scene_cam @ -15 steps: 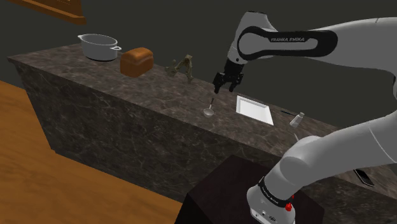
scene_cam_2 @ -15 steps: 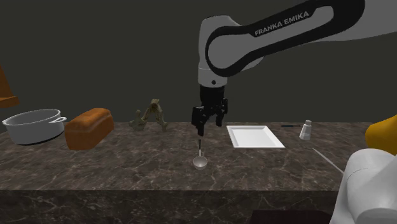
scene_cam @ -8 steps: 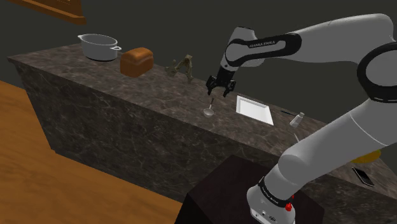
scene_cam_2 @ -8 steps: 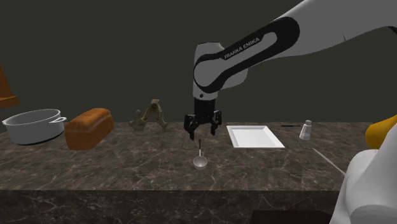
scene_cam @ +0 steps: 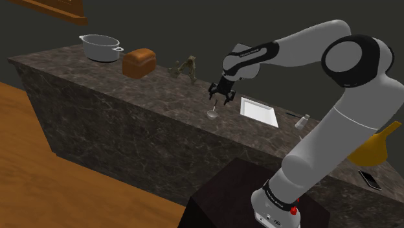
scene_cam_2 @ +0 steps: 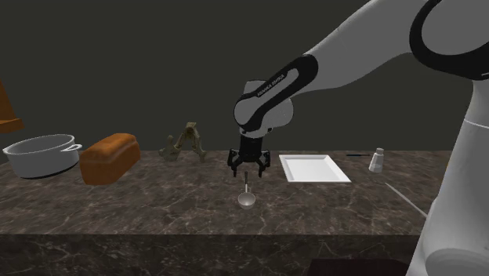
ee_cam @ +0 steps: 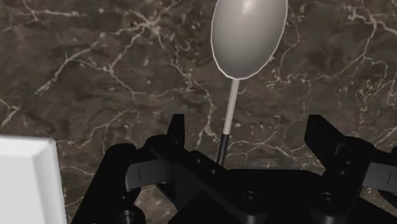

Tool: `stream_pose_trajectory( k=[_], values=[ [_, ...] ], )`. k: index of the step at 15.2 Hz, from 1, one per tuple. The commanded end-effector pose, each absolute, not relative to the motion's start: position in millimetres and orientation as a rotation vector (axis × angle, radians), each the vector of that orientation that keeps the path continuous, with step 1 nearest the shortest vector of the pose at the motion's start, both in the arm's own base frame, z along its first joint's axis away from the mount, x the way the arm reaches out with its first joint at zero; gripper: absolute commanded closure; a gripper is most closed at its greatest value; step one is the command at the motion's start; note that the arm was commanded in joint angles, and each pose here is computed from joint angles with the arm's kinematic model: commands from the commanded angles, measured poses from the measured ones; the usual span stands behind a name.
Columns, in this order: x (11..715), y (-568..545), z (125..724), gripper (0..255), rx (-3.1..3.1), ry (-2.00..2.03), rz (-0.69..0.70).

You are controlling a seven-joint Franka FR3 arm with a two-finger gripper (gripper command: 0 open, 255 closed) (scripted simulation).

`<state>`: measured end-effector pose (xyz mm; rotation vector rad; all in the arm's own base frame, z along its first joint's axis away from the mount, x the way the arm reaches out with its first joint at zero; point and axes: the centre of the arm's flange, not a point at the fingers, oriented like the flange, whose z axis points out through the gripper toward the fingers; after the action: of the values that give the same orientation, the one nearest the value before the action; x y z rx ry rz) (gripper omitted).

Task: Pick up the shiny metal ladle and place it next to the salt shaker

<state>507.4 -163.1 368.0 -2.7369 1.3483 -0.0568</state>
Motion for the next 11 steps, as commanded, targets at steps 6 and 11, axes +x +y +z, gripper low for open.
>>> stream_pose_trajectory(
  k=[6,11],
  values=[
    [519.6,-186.8,322.6,0,-2.628,1.503,-0.053],
    [521.2,-185.3,303.8,0,-2.628,1.503,-0.053]
  ],
)
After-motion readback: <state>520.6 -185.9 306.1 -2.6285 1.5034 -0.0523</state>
